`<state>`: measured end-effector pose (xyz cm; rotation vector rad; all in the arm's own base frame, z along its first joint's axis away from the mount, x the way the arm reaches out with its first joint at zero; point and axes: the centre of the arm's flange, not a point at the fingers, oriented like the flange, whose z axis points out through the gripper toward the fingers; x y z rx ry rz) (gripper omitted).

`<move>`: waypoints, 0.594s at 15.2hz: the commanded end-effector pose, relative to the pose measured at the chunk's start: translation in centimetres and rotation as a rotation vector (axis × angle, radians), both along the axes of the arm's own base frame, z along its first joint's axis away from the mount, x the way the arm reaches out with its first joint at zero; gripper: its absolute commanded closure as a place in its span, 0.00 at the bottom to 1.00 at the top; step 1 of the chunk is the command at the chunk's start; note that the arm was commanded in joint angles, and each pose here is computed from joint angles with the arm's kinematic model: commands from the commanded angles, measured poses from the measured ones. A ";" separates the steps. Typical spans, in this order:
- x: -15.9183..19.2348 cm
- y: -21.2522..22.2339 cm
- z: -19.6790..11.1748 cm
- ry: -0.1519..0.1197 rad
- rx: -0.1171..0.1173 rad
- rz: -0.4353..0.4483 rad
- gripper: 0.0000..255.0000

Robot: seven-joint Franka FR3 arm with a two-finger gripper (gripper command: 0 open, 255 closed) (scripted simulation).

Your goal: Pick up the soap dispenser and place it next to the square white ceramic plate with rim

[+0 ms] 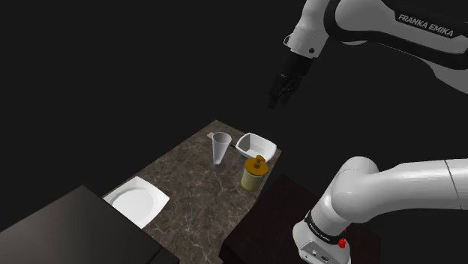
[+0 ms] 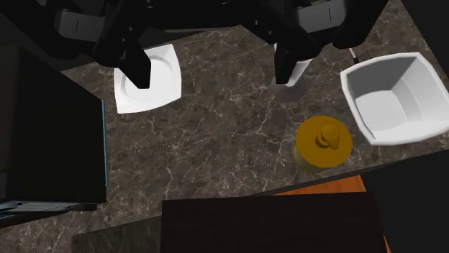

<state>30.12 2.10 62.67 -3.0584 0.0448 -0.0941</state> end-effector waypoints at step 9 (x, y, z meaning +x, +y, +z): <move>1.1 -4.1 -9.5 -0.010 -0.023 -0.003 0.00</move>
